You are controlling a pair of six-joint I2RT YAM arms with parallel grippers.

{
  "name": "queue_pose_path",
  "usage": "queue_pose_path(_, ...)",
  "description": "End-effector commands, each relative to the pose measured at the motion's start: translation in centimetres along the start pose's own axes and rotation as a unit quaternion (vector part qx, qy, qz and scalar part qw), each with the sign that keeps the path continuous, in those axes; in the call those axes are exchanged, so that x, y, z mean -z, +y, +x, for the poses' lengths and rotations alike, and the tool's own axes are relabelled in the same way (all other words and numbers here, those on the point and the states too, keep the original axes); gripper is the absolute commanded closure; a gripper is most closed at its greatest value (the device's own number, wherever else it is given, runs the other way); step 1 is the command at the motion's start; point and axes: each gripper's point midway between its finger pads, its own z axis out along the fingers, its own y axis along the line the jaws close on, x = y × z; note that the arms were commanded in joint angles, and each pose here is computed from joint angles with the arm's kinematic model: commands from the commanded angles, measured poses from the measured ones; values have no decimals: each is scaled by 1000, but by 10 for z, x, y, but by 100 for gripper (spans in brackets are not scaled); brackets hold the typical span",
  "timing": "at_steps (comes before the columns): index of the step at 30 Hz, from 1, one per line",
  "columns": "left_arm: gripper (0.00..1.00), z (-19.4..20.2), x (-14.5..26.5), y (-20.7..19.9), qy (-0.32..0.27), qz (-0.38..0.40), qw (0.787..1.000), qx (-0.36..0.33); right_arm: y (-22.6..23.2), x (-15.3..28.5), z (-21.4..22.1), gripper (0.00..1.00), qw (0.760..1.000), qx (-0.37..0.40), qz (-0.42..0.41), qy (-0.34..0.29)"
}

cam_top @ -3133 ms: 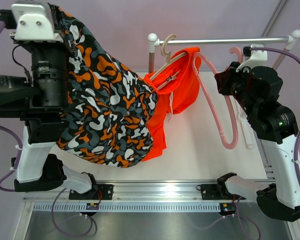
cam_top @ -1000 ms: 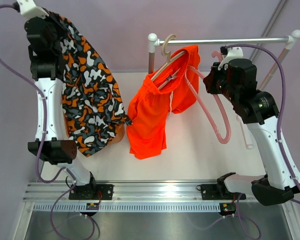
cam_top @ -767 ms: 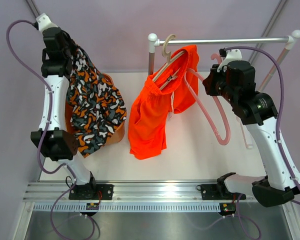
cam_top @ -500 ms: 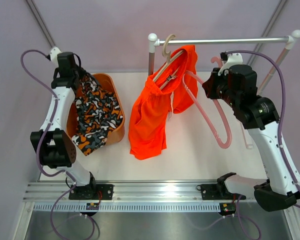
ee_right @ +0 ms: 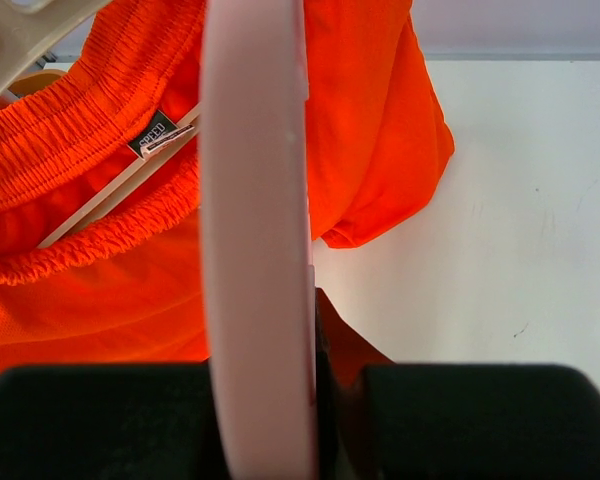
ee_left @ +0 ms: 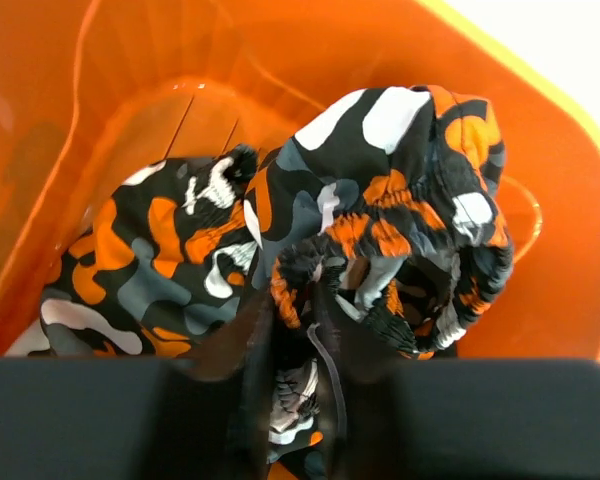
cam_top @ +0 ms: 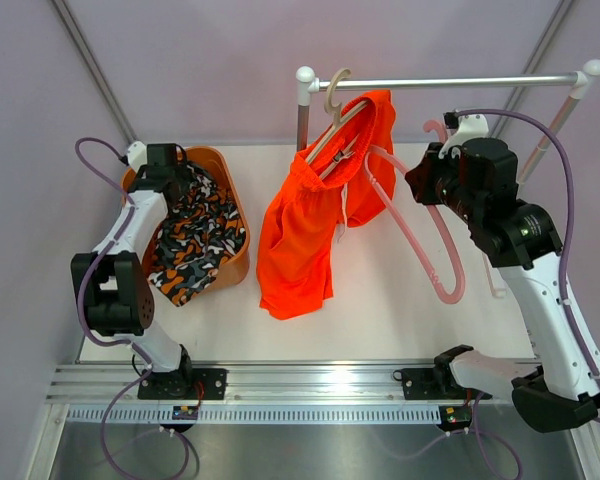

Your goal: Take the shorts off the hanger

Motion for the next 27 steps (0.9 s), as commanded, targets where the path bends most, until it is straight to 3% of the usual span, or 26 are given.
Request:
queue_pose_path(1, 72, -5, 2, -3, -13, 5, 1000, 22, 5, 14, -20, 100, 999, -6, -11, -42)
queue_pose_path(5, 55, 16, -5, 0, 23, 3, 1000, 18, 3, 16, -19, 100, 999, -8, -10, -44)
queue_pose_path(6, 45, 19, -5, 1, 26, 3, 1000, 17, 3, 18, -18, 100, 999, -7, -10, -45)
queue_pose_path(9, 35, 27, -5, 6, 29, 5, 1000, 7, 1, 19, -18, 100, 999, -3, -4, -48)
queue_pose_path(11, 21, 24, 2, 8, 24, 7, 1000, 9, -2, 20, -23, 100, 999, 2, 3, -54)
queue_pose_path(13, 1, 12, 13, 3, 8, 25, 1000, 13, -3, 19, -24, 100, 998, 6, 7, -54)
queue_pose_path(19, 1, -20, 45, -20, -11, 74, 997, 2, -10, 19, -31, 100, 997, 19, 27, -66)
queue_pose_path(27, 1, -50, 120, -56, -51, 181, 982, -14, -16, 34, -56, 100, 992, 37, 41, -116)
